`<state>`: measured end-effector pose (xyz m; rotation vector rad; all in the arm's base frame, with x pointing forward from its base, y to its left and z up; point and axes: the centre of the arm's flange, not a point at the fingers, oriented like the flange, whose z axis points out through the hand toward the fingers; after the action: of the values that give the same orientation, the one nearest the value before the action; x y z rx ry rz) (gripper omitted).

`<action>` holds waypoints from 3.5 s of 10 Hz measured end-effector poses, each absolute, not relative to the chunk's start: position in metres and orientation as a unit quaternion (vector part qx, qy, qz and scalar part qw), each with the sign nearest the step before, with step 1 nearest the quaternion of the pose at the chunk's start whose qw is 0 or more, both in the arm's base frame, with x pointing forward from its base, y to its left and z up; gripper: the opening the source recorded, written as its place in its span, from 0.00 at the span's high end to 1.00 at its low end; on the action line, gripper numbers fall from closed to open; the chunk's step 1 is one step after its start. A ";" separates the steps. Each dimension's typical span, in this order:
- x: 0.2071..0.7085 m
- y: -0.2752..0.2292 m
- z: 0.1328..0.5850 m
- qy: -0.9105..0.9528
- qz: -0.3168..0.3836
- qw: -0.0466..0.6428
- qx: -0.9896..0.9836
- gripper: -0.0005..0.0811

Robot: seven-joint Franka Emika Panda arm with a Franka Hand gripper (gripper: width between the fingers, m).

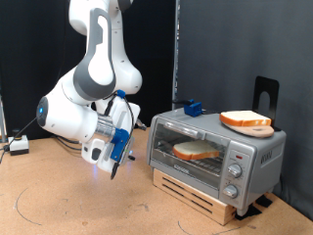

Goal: Make a piece of toast with the oven

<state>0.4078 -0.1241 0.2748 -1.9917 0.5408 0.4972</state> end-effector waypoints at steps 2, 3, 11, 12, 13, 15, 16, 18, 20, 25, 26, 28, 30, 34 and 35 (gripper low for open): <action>0.429 -0.116 0.273 0.235 0.192 0.518 -0.800 0.00; 0.441 -0.112 0.272 0.240 0.192 0.529 -0.791 0.00; 0.475 -0.100 0.254 0.124 0.262 0.511 -0.809 0.00; 0.487 -0.096 0.246 0.118 0.254 0.503 -0.817 0.00; 0.500 -0.093 0.239 0.126 0.236 0.498 -0.825 0.00; 0.521 -0.087 0.230 0.156 0.196 0.505 -0.826 0.00; 0.519 -0.087 0.230 0.152 0.201 0.504 -0.826 0.00; 0.523 -0.081 0.229 0.147 0.204 0.517 -0.818 0.00; 0.543 -0.069 0.218 0.173 0.204 0.536 -0.800 0.00; 0.582 -0.051 0.198 0.240 0.259 0.543 -0.762 0.00; 0.581 -0.050 0.197 0.223 0.247 0.549 -0.767 0.00; 0.585 -0.043 0.188 0.203 0.241 0.558 -0.768 0.00; 0.596 -0.029 0.170 0.207 0.253 0.557 -0.764 0.00; 0.612 0.005 0.146 0.191 0.269 0.562 -0.758 0.00; 0.613 0.014 0.145 0.186 0.274 0.563 -0.757 0.00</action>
<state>0.6130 0.0138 0.1446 -1.7831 0.4385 0.6454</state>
